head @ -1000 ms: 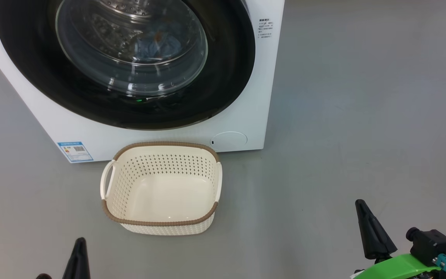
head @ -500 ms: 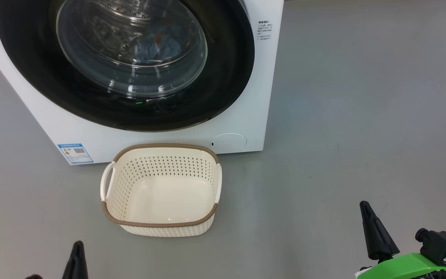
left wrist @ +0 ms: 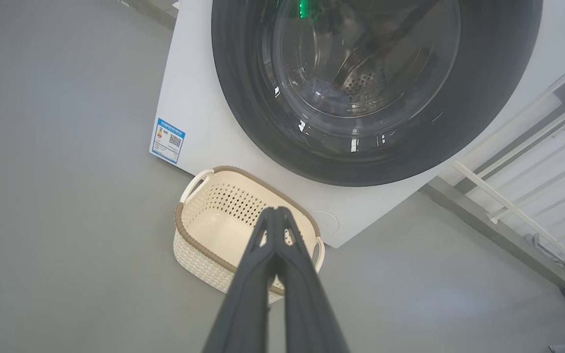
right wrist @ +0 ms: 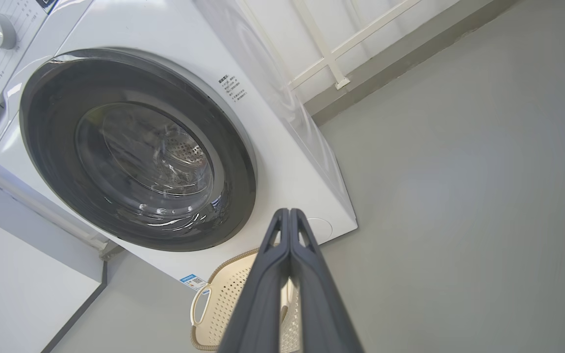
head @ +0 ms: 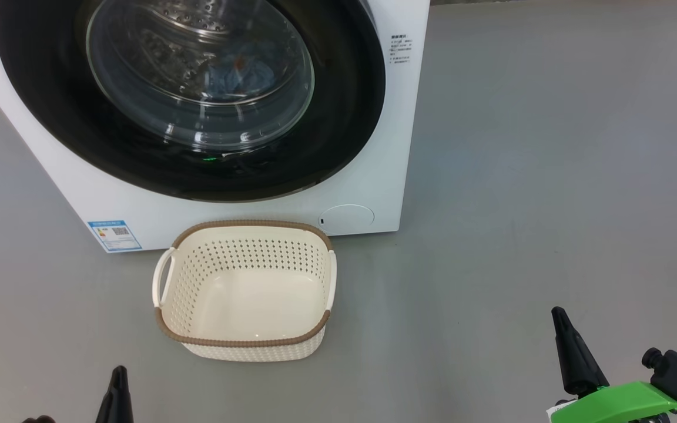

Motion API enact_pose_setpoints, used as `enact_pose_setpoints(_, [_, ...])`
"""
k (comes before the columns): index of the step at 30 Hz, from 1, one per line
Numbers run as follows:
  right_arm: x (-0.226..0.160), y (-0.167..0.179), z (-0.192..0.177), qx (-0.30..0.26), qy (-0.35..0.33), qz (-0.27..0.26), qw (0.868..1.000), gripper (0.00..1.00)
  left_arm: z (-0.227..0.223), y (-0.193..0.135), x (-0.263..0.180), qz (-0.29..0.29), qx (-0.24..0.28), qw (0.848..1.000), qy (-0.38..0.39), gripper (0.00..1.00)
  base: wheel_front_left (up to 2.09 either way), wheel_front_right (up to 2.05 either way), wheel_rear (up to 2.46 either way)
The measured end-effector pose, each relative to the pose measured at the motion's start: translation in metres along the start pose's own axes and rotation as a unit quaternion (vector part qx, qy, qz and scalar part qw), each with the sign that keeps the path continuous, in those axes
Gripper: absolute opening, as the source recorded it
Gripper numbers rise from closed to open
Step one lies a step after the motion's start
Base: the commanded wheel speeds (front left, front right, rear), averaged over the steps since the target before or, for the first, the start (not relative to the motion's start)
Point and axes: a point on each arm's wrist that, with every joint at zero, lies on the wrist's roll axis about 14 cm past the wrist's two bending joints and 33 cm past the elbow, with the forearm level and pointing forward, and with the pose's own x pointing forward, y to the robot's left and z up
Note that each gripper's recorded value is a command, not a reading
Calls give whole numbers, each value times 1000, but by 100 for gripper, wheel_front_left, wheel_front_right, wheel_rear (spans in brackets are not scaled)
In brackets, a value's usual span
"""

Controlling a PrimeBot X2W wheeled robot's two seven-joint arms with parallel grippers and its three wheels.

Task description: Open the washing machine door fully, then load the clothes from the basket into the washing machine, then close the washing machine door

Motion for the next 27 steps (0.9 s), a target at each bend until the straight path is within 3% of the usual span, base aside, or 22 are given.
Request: enact_pose_setpoints(27, [-2,-13,0,143,7,-30,989,0,-1,-1,8,4,-145,989,15,0,0,0,0])
